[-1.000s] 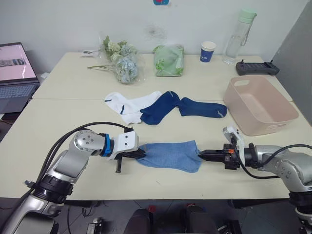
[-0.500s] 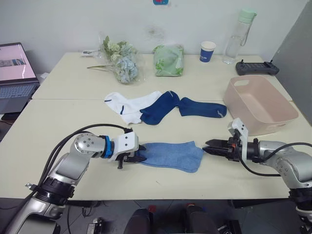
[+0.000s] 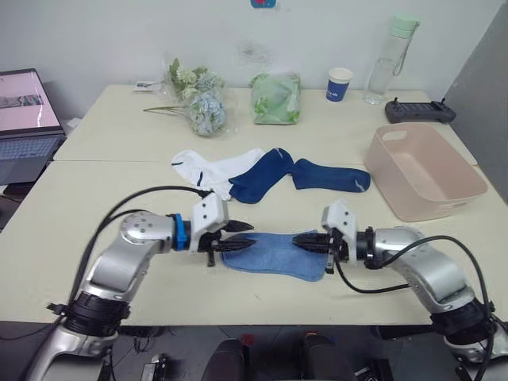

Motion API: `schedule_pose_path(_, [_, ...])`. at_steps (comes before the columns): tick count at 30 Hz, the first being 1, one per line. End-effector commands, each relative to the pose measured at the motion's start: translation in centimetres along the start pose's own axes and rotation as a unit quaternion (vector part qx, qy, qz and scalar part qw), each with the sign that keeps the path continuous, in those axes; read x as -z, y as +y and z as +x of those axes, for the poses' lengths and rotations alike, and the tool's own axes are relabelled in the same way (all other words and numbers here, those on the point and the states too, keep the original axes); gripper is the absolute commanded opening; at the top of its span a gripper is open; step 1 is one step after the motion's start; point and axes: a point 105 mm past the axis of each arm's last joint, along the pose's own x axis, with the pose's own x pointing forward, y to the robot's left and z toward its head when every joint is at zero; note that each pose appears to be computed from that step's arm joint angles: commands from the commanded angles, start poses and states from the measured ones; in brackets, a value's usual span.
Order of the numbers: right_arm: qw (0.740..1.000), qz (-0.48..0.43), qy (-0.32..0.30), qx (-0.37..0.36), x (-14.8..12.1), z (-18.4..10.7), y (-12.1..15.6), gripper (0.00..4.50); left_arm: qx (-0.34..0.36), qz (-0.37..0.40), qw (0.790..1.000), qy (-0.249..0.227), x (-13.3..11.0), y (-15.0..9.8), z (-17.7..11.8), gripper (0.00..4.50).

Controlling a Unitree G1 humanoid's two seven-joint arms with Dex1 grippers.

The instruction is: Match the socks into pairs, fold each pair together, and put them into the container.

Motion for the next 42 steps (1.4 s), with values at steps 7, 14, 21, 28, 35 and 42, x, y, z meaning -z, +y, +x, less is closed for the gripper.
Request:
schedule_pose_path(7, [0.998, -0.033, 0.059, -0.002, 3.6, -1.5, 0.1, 0.00, 0.002, 0.048, 0.993, 0.111, 5.5, -0.4, 0.0, 0.02])
schedule_pose_path(14, [0.998, -0.015, 0.063, -0.002, 3.7, -4.2, 0.2, 0.00, -0.016, 0.016, 0.997, 0.071, 4.3, -0.2, -1.6, 0.02])
schedule_pose_path(21, [0.994, 0.088, -0.015, 0.064, 1.0, -6.4, -0.7, 0.59, -0.094, -0.058, 0.994, 0.003, 1.5, 1.2, -3.6, 0.19])
schedule_pose_path(28, [0.981, 0.140, -0.009, 0.132, 2.5, -7.1, -1.7, 3.04, -0.167, -0.125, 0.978, 0.023, 3.5, 1.6, -5.9, 2.23])
schedule_pose_path(35, [0.978, 0.176, 0.009, 0.114, 3.8, -5.5, -0.6, 4.08, -0.158, -0.161, 0.973, 0.048, 5.1, 0.6, -4.9, 2.90])
schedule_pose_path(42, [0.979, 0.180, 0.014, 0.091, 4.0, -4.3, 0.4, 2.43, -0.135, -0.170, 0.975, 0.047, 5.3, -0.3, -3.5, 2.53])
